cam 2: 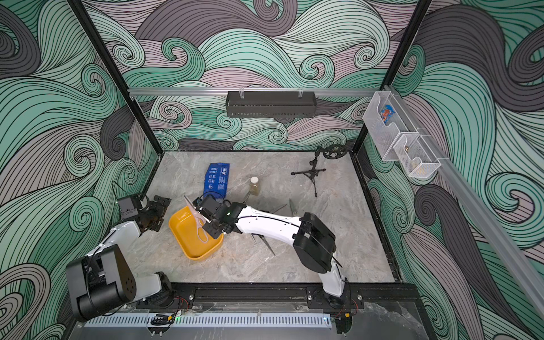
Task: Put the scissors into the storage box
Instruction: Place the scissors in the storage box, then pick up the scissors from the center of the board.
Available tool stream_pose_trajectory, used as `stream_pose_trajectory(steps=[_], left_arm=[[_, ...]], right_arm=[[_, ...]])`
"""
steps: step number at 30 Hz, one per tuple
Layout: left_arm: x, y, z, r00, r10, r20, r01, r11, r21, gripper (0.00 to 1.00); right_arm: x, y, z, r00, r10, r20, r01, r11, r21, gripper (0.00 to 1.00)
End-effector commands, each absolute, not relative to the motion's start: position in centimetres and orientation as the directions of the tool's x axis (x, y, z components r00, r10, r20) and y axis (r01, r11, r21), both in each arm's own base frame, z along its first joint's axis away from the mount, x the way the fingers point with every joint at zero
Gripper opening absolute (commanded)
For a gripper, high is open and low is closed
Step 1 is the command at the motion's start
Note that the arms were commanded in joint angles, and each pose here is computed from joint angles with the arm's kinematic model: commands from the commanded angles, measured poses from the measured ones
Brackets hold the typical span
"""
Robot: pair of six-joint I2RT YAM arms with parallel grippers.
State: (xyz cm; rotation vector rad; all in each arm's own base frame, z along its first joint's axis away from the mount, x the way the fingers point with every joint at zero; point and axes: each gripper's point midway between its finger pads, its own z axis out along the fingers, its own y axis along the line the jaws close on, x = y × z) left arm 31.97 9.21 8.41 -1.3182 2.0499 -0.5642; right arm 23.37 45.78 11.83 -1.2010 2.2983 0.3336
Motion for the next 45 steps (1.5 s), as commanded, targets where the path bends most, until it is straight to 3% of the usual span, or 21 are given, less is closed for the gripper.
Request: stream_pose_trajectory(steps=[1, 20, 24, 27, 36, 45], left_arm=[[32.3, 11.1, 10.4, -0.253, -0.896, -0.364, -0.640, 0.438, -0.631, 0.99], [33.5, 10.6, 12.5, -0.297, -0.870, -0.394, -0.570, 0.492, -0.658, 0.99], [33.7, 10.4, 12.8, -0.309, -0.864, -0.397, -0.556, 0.503, -0.662, 0.98], [33.8, 10.2, 13.0, -0.315, -0.860, -0.402, -0.550, 0.510, -0.661, 0.99], [34.8, 9.0, 14.1, -0.371, -0.819, -0.438, -0.482, 0.573, -0.663, 0.99], [38.0, 3.0, 18.0, -0.529, -0.631, -0.568, -0.291, 0.763, -0.577, 0.98]], right_arm=[[22.4, 47.4, 11.5, -0.440, -0.710, -0.550, -0.850, 0.527, 0.001, 0.00], [23.6, 48.4, 4.2, -0.477, -0.753, -0.452, -0.828, 0.558, -0.057, 0.00], [23.7, 48.8, 4.1, -0.480, -0.749, -0.456, -0.826, 0.562, -0.054, 0.08], [24.0, 49.1, 4.7, -0.478, -0.742, -0.471, -0.823, 0.566, -0.056, 0.18], [26.5, 49.1, 11.5, -0.478, -0.652, -0.588, -0.789, 0.613, -0.037, 0.25], [31.3, 42.0, 15.7, -0.573, -0.530, -0.625, -0.676, 0.736, -0.004, 0.30]])
